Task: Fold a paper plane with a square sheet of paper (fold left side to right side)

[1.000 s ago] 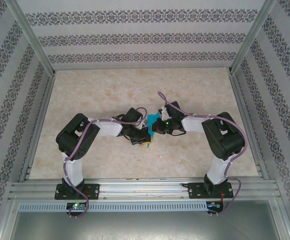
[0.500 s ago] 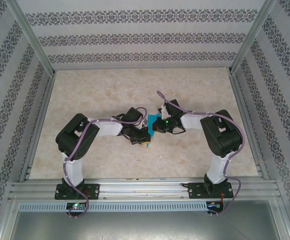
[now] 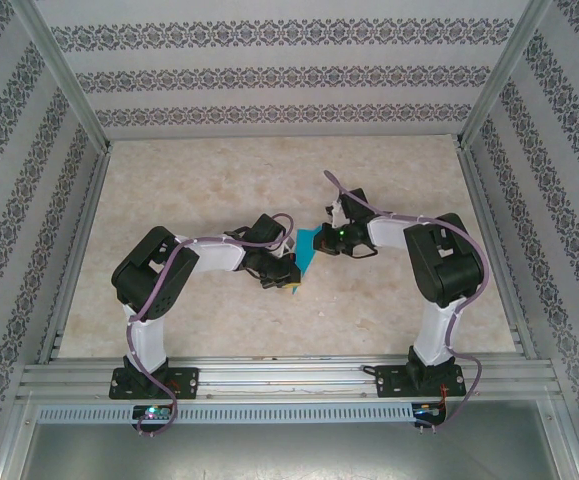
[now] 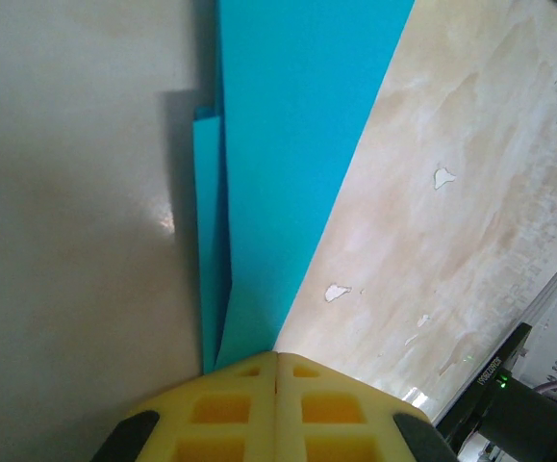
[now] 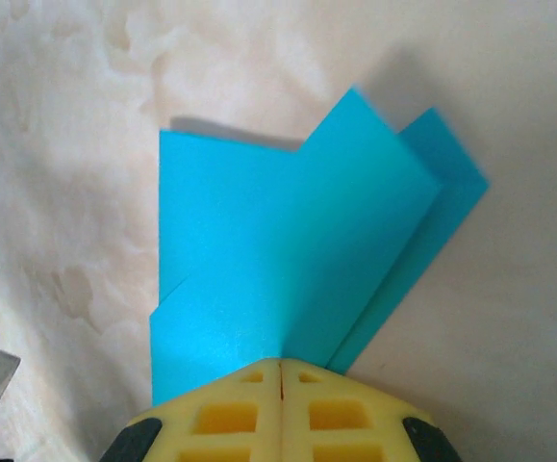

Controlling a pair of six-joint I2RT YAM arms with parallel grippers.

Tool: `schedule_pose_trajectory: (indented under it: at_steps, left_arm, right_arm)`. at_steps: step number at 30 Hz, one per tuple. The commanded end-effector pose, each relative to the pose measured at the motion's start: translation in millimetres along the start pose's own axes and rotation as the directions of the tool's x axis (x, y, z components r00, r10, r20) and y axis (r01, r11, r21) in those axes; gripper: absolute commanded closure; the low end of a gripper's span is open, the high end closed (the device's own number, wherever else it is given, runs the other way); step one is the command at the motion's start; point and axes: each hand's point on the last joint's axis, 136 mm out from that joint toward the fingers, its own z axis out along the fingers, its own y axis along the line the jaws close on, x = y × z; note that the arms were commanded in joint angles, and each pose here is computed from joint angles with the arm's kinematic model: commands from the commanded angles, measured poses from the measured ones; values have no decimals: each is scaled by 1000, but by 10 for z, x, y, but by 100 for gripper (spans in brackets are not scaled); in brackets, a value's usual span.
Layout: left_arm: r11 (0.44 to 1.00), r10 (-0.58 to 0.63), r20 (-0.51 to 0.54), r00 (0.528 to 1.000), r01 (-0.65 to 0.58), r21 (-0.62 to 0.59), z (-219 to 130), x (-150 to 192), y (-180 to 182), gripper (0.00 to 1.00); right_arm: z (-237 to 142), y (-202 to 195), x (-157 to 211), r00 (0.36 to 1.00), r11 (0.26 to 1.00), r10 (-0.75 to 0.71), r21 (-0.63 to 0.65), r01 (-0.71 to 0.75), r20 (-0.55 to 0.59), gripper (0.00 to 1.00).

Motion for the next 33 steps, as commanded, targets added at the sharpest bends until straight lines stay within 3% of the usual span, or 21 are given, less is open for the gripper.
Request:
schedule_pose_trajectory:
  at_steps: [1, 33]
  left_arm:
    - [968, -153, -70, 986, 135, -213, 93, 283, 645, 100]
    - [971, -152, -67, 986, 136, -199, 100, 283, 634, 100]
  right_arm:
    - [-9, -232, -177, 999, 997, 1, 80, -4, 38, 100]
    - [-172, -590, -890, 991, 989, 75, 120, -88, 112, 100]
